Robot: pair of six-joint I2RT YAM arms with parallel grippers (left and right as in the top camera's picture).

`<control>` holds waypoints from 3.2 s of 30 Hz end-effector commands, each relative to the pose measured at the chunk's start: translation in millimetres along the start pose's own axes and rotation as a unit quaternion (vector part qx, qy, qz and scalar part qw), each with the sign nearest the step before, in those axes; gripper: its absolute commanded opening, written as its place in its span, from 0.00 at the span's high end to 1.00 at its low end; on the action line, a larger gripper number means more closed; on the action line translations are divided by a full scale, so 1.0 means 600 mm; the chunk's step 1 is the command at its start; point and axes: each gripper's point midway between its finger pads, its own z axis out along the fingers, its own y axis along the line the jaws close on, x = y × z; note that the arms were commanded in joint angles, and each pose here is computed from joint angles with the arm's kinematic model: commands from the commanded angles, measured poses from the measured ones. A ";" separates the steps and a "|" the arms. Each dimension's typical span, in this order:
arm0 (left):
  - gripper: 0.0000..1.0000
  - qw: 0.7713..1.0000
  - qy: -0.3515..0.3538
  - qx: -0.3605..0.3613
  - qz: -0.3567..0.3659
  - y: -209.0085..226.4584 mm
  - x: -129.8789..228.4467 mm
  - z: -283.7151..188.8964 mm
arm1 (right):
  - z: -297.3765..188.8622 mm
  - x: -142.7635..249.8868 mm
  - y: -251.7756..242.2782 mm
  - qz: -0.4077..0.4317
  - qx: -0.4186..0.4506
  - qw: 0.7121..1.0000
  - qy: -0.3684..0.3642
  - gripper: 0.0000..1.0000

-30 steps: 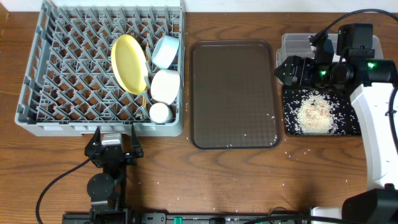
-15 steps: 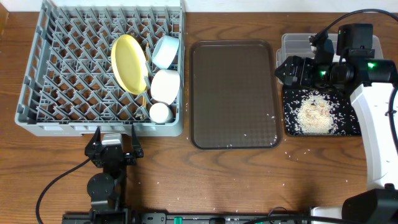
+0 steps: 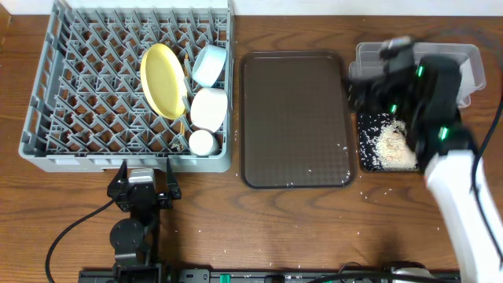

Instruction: Sort waste into correct bins and load items into the dishwasher

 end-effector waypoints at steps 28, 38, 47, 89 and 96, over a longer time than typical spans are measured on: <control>0.07 0.999 0.030 -0.007 0.011 0.004 0.030 0.001 | -0.141 0.304 0.030 -0.076 0.072 0.987 -0.118 0.01; 0.07 0.999 0.030 -0.007 0.011 0.004 0.030 0.001 | -0.180 0.243 0.040 -0.058 0.069 0.973 -0.211 0.01; 0.07 0.999 0.030 -0.007 0.011 0.004 0.030 0.001 | -0.177 0.249 0.040 -0.057 0.069 0.975 -0.204 0.01; 0.07 0.999 0.030 -0.007 0.011 0.004 0.030 0.001 | -0.177 0.250 0.040 -0.056 0.069 0.975 -0.204 0.01; 0.07 0.999 0.030 -0.007 0.011 0.004 0.030 0.001 | -0.177 0.250 0.040 -0.057 0.069 0.975 -0.204 0.01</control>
